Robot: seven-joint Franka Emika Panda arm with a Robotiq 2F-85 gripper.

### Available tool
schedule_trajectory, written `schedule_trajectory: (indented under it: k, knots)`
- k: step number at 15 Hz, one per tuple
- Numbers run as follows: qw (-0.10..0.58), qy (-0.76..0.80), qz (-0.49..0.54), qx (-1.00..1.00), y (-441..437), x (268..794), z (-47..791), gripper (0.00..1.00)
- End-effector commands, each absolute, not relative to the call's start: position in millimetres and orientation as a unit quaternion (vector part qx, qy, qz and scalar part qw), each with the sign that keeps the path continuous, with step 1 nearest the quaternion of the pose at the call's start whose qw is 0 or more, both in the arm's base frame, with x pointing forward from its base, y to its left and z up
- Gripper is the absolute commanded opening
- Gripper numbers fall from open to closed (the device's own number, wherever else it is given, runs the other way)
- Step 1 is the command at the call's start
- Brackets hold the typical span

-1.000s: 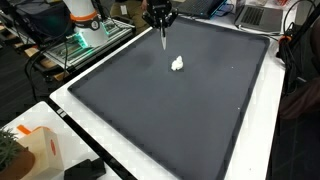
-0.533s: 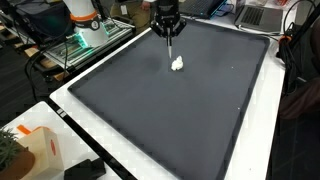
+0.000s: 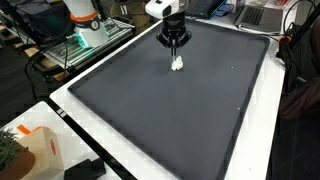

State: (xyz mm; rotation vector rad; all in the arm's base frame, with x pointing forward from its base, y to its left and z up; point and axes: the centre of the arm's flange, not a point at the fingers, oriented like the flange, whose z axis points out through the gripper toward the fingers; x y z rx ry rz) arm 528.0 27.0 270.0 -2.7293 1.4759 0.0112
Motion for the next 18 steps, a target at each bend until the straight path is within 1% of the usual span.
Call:
schedule_trajectory:
  k: [1,4,8,11,14,18]
  knots:
    - [0.017,0.485,-0.007,-0.874,32.4,538.5,257.3,0.01]
    - [0.012,0.496,0.004,-0.868,32.9,536.7,255.2,0.01]
    - [-0.001,0.494,0.044,-0.868,41.6,523.1,245.5,0.01]
    - [0.001,0.490,0.043,-0.871,51.7,522.2,234.4,0.01]
    - [-0.011,0.492,0.043,-0.870,57.6,522.8,225.7,0.01]
    - [-0.021,0.498,0.067,-0.864,57.4,519.9,216.0,0.01]
